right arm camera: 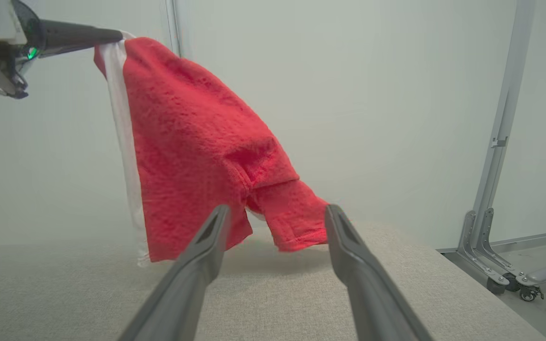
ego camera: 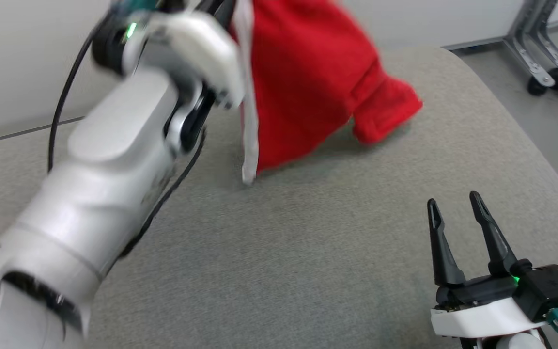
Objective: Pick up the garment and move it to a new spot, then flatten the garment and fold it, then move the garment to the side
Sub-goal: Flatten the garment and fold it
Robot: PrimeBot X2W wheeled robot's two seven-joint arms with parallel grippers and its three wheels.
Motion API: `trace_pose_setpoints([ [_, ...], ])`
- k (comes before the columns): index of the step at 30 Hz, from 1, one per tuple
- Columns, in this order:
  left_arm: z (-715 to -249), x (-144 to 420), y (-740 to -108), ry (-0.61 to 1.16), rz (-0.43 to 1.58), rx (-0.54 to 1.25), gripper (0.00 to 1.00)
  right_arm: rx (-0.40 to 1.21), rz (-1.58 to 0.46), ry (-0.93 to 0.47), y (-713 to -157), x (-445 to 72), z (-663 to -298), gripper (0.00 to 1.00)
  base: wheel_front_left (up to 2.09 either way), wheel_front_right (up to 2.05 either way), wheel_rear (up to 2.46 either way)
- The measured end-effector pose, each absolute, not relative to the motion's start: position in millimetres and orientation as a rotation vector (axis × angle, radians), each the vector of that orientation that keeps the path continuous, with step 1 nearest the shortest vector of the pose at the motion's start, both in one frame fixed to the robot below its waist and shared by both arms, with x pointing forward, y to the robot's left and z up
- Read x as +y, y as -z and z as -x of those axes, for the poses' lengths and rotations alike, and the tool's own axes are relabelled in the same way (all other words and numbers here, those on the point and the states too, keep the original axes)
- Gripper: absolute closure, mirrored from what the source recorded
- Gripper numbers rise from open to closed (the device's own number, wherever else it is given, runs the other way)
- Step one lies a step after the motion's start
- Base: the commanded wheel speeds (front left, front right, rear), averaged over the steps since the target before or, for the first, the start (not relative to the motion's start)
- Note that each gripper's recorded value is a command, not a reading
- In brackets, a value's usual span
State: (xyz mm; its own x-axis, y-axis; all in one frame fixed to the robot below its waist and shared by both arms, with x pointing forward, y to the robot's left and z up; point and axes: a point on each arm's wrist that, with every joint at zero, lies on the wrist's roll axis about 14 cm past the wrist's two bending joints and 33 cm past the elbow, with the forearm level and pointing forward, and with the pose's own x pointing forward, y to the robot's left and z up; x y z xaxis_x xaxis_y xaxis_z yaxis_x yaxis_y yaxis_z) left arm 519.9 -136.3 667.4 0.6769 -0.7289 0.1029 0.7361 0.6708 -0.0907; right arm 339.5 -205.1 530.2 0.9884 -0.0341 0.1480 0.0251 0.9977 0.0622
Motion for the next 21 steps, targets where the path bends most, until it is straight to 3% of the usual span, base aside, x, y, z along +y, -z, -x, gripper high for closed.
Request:
trace_pose_setpoints([
  [7,-520,8,-526,0.356,0.434,0.188,1.0,-0.141,-0.067,-0.019,-526,-191,-350,0.0,0.0,0.0,0.0],
  [11,-487,114,-488,0.028,0.475,0.148,1.0,-0.125,-0.066,-0.083,-520,-172,-364,0.0,0.0,0.0,0.0],
  [14,-432,129,-445,-0.068,0.473,0.214,1.0,-0.119,-0.062,-0.134,-518,-156,-372,0.0,0.0,0.0,0.0],
  [20,-370,110,-415,-0.005,0.429,0.283,1.0,-0.117,-0.066,-0.222,-516,-128,-384,0.0,0.0,0.0,0.0],
  [21,-365,104,-416,0.022,0.43,0.28,0.6,-0.116,-0.066,-0.233,-516,-125,-385,0.0,0.0,0.0,0.0],
])
